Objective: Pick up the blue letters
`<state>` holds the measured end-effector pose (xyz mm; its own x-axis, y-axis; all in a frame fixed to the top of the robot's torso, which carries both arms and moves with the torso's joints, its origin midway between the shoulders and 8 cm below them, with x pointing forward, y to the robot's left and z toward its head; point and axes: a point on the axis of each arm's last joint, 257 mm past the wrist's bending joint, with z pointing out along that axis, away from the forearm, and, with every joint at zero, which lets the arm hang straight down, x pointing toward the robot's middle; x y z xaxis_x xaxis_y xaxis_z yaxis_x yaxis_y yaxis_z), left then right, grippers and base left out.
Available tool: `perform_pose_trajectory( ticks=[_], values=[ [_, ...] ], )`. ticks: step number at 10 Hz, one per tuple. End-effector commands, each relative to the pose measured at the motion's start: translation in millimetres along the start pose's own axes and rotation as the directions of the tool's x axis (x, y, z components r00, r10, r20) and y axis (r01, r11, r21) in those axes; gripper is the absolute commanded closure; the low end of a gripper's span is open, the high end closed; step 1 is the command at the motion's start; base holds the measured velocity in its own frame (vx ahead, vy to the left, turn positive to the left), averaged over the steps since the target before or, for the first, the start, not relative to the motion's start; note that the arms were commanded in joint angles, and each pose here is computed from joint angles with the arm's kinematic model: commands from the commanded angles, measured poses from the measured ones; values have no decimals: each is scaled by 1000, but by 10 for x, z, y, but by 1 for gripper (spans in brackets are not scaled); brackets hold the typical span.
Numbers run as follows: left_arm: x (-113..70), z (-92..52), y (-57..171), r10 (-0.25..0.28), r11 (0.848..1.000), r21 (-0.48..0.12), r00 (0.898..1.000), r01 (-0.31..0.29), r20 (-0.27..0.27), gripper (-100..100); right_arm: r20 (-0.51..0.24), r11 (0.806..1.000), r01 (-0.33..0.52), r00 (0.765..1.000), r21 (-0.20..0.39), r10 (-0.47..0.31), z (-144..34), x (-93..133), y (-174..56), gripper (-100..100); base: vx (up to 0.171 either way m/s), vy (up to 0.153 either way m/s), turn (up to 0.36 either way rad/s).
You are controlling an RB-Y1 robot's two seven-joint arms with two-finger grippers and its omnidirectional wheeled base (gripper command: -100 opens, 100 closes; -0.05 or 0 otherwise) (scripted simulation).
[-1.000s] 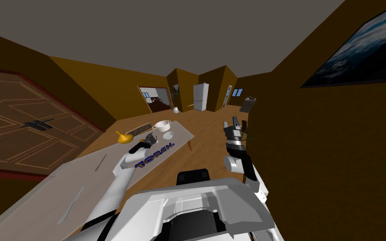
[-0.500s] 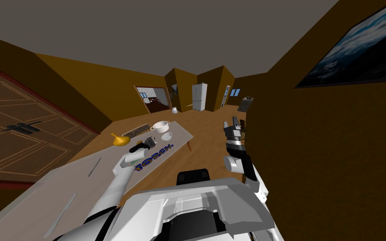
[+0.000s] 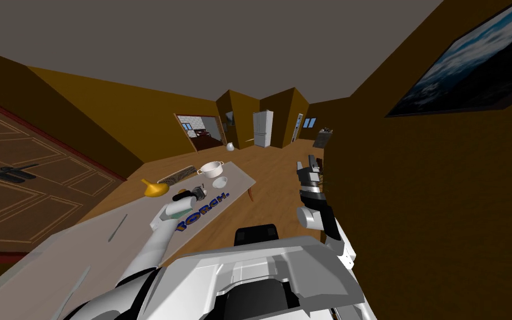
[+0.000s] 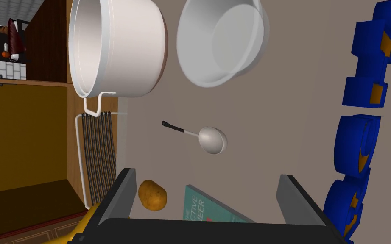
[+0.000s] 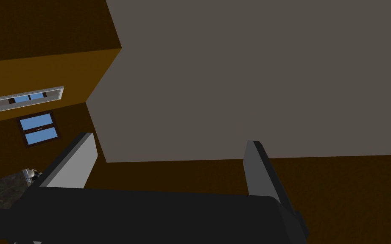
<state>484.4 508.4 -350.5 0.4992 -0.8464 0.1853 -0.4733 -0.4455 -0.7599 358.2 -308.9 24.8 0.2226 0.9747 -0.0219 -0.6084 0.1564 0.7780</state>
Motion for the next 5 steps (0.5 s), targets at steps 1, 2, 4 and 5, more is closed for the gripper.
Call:
perform_pose_trajectory(
  ticks=[1,2,4,5],
  values=[
    [-100,60,190,-17,998,-66,999,19,31,-100,0,1000,0,1000,0,0,0,0,0,0,15,16,-76],
    [-129,71,230,-18,997,-74,999,21,36,-100,0,1000,0,1000,0,0,0,0,0,0,17,20,-41],
    [-289,126,535,-44,982,-179,995,59,88,-100,0,1000,0,1000,0,0,0,0,0,0,30,42,-81],
    [-341,119,642,-43,975,-211,994,64,103,-100,0,1000,0,1000,0,0,0,0,0,0,31,38,-41]
  ],
)
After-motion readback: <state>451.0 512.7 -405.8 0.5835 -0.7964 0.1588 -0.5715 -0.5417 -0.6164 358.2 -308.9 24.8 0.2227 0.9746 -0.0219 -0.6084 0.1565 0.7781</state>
